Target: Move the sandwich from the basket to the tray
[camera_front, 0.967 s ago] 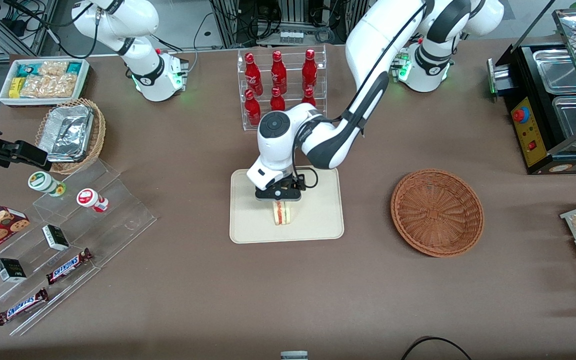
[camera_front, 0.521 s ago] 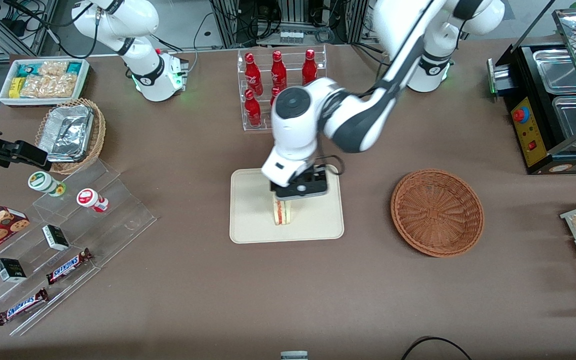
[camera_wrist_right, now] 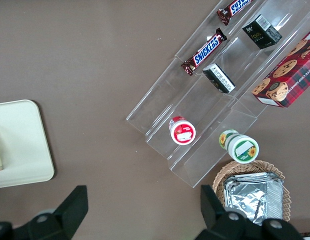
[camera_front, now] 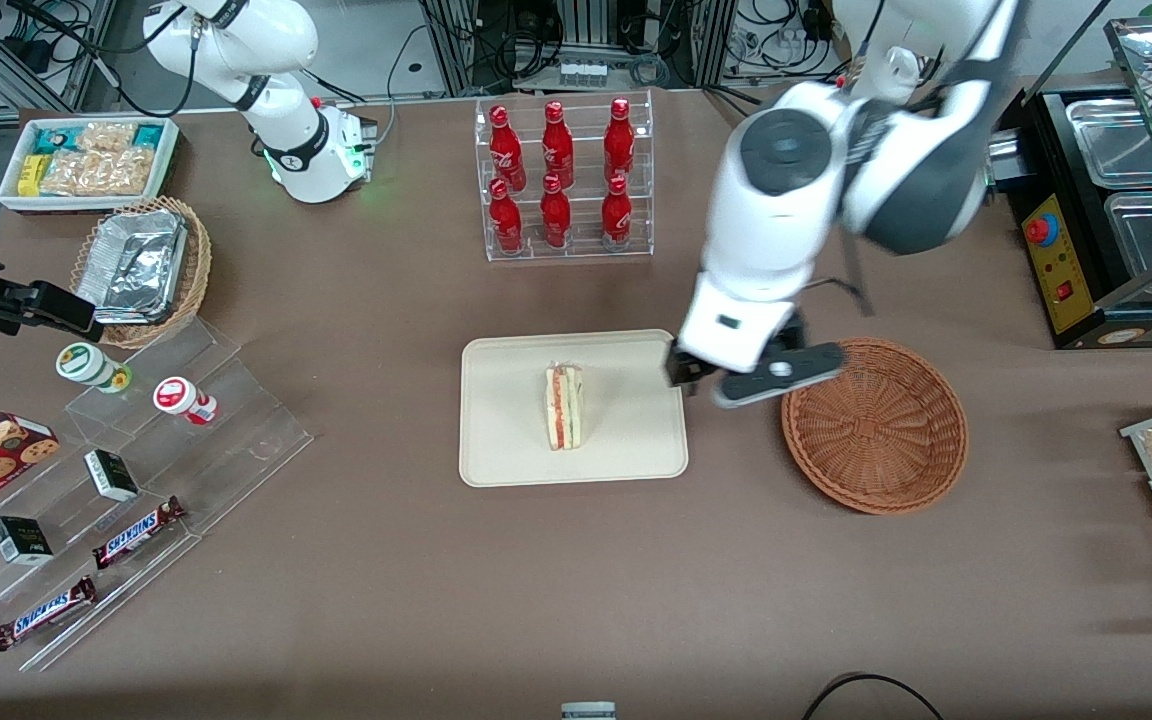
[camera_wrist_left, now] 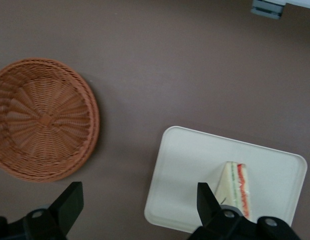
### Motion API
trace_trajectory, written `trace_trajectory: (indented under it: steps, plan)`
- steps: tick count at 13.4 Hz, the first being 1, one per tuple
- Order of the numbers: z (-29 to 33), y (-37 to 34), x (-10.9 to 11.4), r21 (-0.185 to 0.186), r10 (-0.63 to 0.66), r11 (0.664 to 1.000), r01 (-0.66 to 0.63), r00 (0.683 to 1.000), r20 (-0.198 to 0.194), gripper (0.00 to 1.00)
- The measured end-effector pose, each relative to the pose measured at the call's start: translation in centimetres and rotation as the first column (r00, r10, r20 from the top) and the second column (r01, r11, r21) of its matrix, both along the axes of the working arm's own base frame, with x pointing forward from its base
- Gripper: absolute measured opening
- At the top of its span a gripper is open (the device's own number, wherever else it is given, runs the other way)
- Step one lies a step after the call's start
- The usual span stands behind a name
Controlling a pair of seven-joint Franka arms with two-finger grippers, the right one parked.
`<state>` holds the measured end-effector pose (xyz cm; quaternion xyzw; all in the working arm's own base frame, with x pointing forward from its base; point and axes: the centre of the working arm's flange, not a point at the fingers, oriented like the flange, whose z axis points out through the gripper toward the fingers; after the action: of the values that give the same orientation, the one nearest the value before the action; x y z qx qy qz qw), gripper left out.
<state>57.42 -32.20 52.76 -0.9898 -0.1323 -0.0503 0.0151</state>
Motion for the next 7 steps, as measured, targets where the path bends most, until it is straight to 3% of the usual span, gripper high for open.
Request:
trace_trajectory:
  steps: [3,7]
  plan:
    - [2.2,6.3,1.1,0.018,-0.037,0.999,0.037,0.999,-0.032,1.0]
    - [3.9,14.3,2.3,0.004,-0.091,0.996,0.092,0.993,-0.074,1.0]
